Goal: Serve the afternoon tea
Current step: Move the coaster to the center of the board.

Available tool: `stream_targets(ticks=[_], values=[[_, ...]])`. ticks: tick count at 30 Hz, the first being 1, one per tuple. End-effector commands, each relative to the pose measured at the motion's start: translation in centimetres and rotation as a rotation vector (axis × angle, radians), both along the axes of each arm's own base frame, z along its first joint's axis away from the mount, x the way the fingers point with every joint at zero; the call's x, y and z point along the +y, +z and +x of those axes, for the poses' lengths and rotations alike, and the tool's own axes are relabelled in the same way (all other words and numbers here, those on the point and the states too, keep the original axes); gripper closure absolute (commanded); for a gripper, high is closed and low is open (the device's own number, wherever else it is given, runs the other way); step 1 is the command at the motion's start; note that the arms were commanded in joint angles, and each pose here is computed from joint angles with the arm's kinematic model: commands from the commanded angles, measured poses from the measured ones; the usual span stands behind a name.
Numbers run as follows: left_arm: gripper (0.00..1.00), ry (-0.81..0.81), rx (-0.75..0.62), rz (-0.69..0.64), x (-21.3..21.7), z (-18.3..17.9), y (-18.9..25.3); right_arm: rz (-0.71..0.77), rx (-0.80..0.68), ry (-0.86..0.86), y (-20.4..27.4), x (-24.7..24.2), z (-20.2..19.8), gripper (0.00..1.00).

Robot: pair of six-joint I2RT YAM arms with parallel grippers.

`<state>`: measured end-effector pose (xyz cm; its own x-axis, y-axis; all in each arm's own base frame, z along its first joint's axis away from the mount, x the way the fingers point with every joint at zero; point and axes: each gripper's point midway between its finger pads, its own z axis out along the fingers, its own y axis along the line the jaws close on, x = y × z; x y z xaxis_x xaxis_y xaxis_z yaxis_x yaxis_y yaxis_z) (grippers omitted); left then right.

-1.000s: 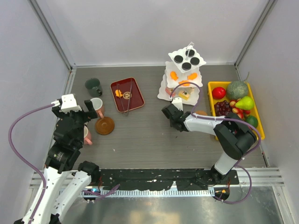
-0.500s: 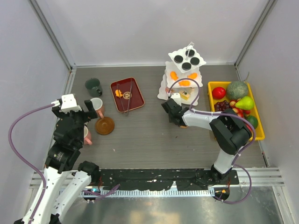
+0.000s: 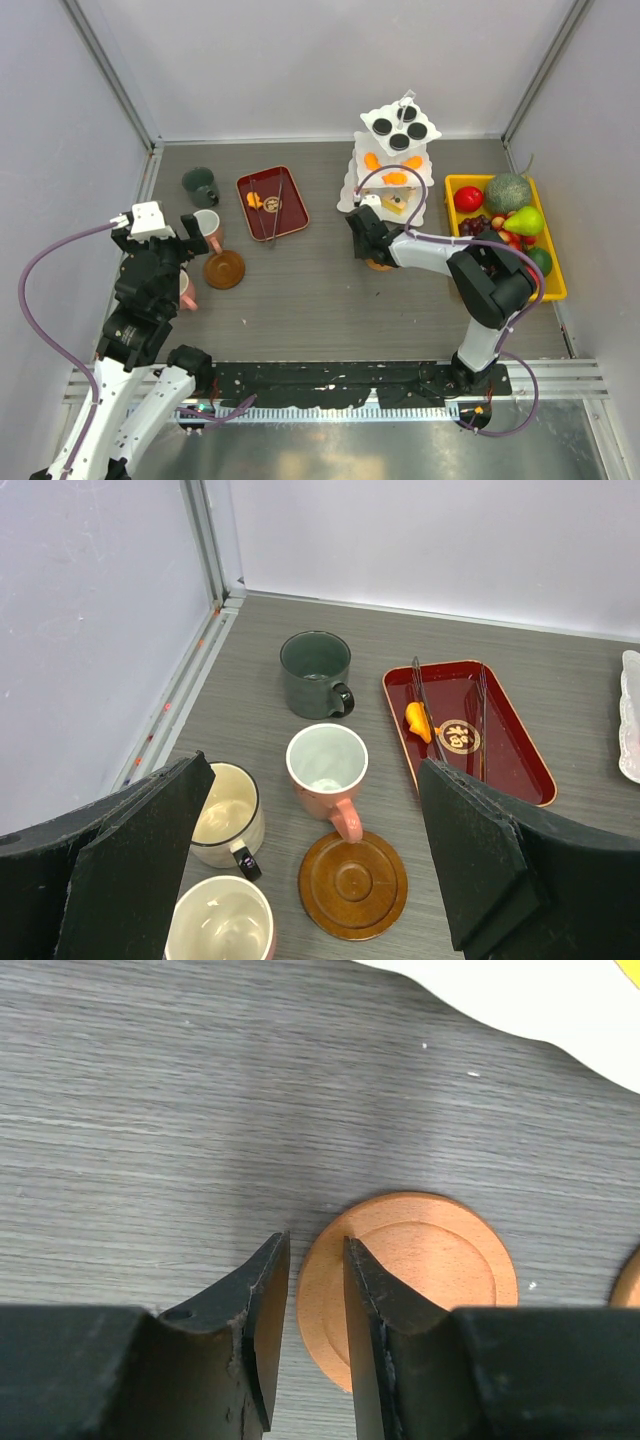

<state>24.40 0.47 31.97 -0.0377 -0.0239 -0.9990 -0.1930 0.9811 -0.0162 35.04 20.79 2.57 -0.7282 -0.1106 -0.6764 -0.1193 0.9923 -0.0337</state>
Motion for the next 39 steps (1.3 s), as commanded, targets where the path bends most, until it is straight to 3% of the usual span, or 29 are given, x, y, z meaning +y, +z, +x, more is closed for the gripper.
stream_targets(ticks=[1,10,22,28,34,39], values=[[0.04,0.014,-0.054,-0.007,0.3,0.0,1.2,0.081,0.019,0.042,0.0,2.3,0.2,0.66],[0.04,0.011,-0.056,-0.007,0.3,0.0,1.2,0.027,-0.061,0.033,3.8,1.3,0.4,0.67],[0.04,-0.015,-0.035,-0.017,-0.4,0.5,0.7,0.217,-0.219,0.187,12.2,7.7,-3.0,0.53],[0.03,-0.106,0.105,-0.081,-2.7,1.0,-1.7,0.258,-0.351,0.121,16.4,3.5,-4.9,0.41],[0.02,-0.131,0.321,-0.169,-4.8,1.5,-7.4,0.209,-0.432,0.037,17.7,-2.5,-7.6,0.26],[0.08,-0.134,0.430,-0.290,-7.0,2.9,-13.0,0.164,-0.482,-0.021,18.6,-7.0,-9.8,0.21]])
